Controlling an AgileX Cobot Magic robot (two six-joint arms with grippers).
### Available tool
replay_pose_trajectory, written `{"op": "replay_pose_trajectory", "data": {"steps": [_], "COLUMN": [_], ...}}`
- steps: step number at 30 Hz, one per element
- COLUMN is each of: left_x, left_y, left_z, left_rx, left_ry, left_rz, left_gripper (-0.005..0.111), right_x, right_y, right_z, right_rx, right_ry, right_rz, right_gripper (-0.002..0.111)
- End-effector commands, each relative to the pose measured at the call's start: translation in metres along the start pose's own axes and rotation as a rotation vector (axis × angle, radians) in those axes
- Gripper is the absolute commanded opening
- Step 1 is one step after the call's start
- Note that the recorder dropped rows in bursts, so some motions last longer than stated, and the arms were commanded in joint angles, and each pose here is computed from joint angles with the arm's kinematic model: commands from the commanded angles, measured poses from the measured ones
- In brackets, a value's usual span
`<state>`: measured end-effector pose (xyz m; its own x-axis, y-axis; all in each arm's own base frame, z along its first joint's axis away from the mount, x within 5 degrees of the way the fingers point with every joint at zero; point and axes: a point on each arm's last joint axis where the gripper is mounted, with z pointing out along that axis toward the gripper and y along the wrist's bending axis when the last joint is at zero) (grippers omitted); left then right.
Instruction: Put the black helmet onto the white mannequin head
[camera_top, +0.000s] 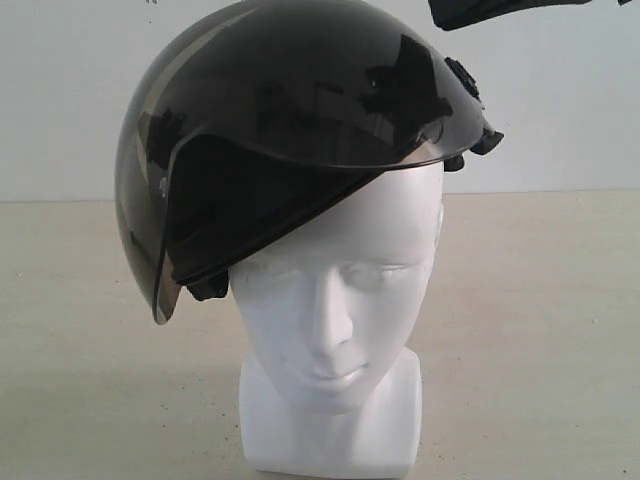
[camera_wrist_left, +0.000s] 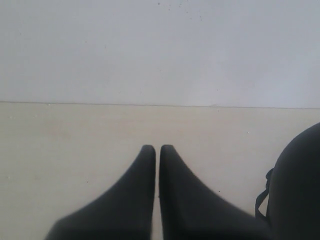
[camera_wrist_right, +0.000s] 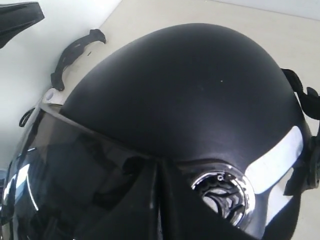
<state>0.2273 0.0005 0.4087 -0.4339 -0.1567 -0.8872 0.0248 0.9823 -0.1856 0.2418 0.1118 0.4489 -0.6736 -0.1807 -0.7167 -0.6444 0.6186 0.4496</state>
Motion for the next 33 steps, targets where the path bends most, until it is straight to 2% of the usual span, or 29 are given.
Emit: {"op": "replay_pose_trajectory", "data": {"steps": [1,9,21,33], "left_x": [0.001,0.005,0.005,0.007], "left_y": [-0.002,0.0,0.0,0.001], "left_z": [0.005,0.019,0.019,0.027], "left_rx": [0.012,0.023,0.022,0.02], "left_ry": [0.025,0.071,0.07,0.089], "left_rz": [0.01,-0.018,-0.018,-0.02], "left_gripper": [0.004,0.004,0.004,0.004], "right_x": [0.002,-0.004,-0.009,0.001], "right_y": [-0.004,-0.008,-0.021,-0.026], "right_z": [0.001,0.004,0.022,0.026], "right_rx": [0.042,0.053,0.042,0.046], "right_ry": [0.019,-0.036,-0.032,0.087], "right_rz": [-0.028,0.0,0.007,-0.001], "right_gripper": [0.0,0.0,0.0,0.0]}}
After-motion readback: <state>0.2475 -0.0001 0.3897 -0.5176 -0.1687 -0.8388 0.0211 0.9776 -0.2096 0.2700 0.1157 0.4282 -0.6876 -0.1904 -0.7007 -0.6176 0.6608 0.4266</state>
